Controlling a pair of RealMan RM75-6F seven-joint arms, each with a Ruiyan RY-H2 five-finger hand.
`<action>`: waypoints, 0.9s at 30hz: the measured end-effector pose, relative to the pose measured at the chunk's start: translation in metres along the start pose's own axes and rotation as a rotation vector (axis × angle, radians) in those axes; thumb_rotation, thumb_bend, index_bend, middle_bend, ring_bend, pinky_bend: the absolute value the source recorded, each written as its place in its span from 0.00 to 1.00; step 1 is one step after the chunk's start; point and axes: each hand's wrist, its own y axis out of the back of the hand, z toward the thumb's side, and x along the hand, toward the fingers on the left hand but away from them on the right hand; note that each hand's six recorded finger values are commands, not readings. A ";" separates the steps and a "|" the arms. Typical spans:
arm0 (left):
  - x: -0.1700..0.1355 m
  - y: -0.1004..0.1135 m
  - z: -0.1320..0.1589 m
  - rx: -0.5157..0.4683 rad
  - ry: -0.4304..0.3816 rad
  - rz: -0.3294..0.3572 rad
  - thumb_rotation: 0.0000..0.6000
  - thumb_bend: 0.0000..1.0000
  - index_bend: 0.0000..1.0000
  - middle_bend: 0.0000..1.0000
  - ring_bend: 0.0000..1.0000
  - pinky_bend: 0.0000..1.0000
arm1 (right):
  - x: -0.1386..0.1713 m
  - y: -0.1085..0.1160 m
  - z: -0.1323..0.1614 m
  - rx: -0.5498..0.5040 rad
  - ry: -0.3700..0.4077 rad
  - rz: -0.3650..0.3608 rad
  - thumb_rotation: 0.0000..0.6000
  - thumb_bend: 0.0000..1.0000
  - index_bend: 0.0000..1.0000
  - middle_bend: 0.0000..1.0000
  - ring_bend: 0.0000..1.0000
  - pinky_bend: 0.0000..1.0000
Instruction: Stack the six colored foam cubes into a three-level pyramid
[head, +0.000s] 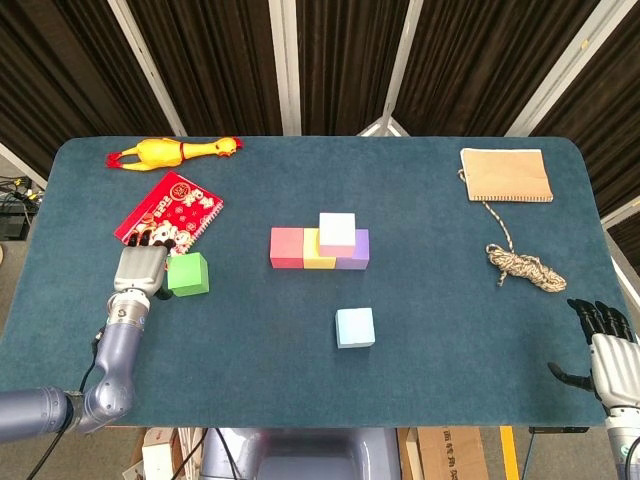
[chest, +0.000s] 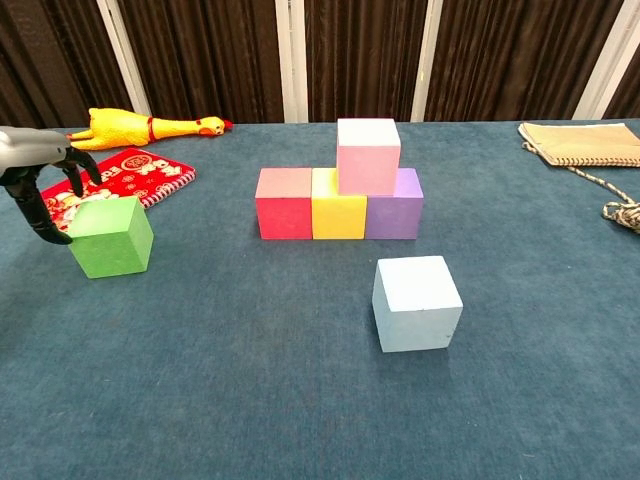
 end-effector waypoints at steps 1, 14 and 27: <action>0.001 0.000 0.002 0.002 -0.003 0.002 1.00 0.27 0.22 0.25 0.00 0.00 | 0.000 0.000 0.000 0.000 0.000 0.000 1.00 0.19 0.13 0.14 0.02 0.00; 0.008 -0.010 0.022 0.030 -0.031 -0.013 1.00 0.31 0.25 0.27 0.00 0.00 | -0.001 -0.001 -0.002 -0.002 -0.006 0.005 1.00 0.19 0.13 0.14 0.02 0.00; 0.010 -0.011 0.022 0.037 -0.014 -0.007 1.00 0.31 0.29 0.32 0.00 0.00 | -0.002 0.000 -0.004 -0.004 -0.008 0.002 1.00 0.19 0.13 0.14 0.02 0.00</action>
